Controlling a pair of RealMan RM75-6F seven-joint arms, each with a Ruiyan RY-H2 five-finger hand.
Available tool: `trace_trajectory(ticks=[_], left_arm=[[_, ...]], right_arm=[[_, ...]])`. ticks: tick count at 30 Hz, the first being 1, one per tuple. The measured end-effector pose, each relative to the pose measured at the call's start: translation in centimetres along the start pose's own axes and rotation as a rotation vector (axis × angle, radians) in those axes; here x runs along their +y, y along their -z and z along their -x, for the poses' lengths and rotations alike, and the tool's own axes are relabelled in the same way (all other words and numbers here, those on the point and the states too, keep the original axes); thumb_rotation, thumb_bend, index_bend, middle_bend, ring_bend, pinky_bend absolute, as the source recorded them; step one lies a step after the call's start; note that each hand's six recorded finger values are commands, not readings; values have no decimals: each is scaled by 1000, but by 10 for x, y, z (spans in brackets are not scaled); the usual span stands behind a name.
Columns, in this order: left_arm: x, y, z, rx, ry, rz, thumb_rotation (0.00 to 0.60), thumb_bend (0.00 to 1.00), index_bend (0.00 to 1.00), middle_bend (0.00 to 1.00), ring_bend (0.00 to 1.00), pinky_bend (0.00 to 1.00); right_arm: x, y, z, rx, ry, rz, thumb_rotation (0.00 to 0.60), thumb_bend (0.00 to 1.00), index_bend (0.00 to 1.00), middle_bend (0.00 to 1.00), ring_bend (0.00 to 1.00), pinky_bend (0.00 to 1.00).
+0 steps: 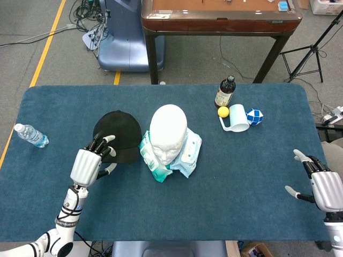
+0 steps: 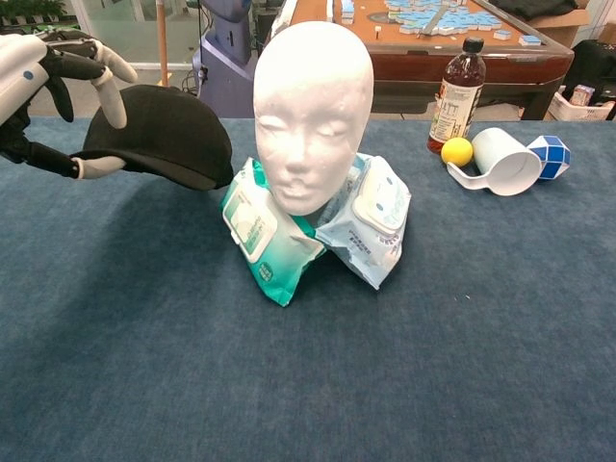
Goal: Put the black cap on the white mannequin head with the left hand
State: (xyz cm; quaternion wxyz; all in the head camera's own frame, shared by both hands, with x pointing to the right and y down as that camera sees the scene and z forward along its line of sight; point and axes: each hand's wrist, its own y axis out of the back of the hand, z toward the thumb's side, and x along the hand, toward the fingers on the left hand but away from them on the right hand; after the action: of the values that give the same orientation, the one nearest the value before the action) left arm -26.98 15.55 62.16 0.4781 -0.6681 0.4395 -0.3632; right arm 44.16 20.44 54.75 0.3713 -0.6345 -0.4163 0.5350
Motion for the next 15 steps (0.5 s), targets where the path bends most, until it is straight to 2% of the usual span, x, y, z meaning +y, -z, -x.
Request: trace_trajectory(ticks=[4, 10, 15], left_arm=[[-2, 0, 0, -5, 14, -5, 600, 327, 549, 253, 115, 456], [-4, 1, 1, -3, 17, -4, 600, 331, 607, 253, 115, 454], [0, 1, 0, -9, -12, 1, 600, 330, 656, 258, 121, 454]], right_arm=[[1, 1, 0, -1, 2, 1, 600, 0, 107, 279, 213, 386], [1, 1, 0, -2, 3, 2, 600, 0, 107, 279, 213, 386], [1, 1, 0, -3, 3, 1, 600, 0, 107, 279, 213, 386]])
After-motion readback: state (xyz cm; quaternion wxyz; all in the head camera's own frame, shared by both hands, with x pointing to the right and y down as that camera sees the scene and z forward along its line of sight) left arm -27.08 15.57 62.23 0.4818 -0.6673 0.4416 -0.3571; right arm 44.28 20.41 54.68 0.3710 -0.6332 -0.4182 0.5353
